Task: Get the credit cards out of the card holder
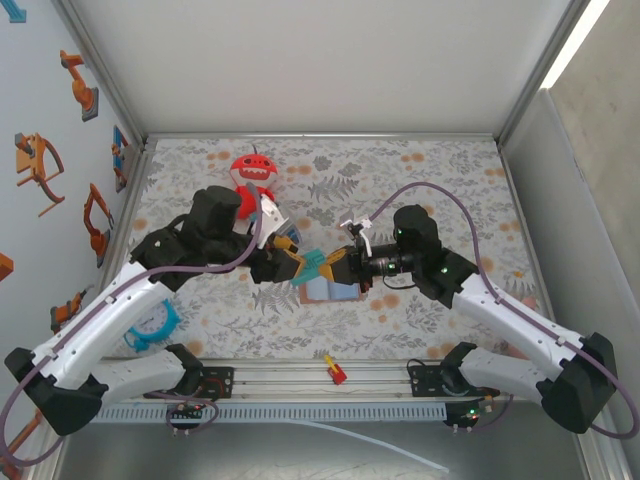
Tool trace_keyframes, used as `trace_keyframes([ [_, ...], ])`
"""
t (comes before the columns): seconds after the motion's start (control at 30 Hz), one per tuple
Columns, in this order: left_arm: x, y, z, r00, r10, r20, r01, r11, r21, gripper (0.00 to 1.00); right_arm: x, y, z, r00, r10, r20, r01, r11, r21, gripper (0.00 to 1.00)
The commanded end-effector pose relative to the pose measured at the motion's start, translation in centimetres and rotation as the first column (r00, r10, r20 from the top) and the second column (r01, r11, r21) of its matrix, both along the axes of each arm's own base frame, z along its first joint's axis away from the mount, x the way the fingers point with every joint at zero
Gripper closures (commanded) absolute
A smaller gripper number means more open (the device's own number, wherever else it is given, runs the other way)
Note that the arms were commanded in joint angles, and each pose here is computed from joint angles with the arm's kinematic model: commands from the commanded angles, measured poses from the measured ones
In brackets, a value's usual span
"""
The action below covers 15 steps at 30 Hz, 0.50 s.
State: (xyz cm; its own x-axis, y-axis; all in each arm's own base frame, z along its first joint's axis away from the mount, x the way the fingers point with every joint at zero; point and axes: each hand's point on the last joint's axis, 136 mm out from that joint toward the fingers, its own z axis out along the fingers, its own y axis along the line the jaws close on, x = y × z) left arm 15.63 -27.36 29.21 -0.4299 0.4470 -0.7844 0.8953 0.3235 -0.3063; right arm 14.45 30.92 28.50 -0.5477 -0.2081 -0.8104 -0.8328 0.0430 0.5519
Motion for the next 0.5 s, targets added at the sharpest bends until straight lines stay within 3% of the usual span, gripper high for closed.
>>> trace_keyframes([
  [0.0,-1.0,0.1,-0.2,0.998,-0.065,-0.016,0.065,0.998,-0.001,0.59,-0.6,-0.1,2.3,0.998,0.026,0.059,-0.029,0.998,0.047,1.00],
  [0.2,-1.1,-0.1,-0.8,0.996,-0.088,-0.031,0.088,0.996,-0.001,0.89,-0.5,0.0,2.3,0.998,0.024,0.062,-0.027,0.998,0.047,1.00],
  [0.33,-0.8,-0.1,-0.7,0.996,-0.090,-0.001,0.090,0.996,-0.009,0.99,-0.2,0.0,2.1,0.998,0.009,0.061,-0.011,0.999,0.036,1.00],
  [0.43,-0.2,0.2,-0.9,0.996,-0.082,0.043,0.082,0.997,0.000,1.00,0.2,-0.2,1.8,0.997,-0.022,0.068,0.021,1.000,0.014,0.82],
  [0.47,0.1,0.3,-1.0,0.995,-0.076,0.062,0.075,0.997,0.007,1.00,0.4,-0.3,1.6,0.997,-0.038,0.072,0.038,0.999,0.005,0.70],
])
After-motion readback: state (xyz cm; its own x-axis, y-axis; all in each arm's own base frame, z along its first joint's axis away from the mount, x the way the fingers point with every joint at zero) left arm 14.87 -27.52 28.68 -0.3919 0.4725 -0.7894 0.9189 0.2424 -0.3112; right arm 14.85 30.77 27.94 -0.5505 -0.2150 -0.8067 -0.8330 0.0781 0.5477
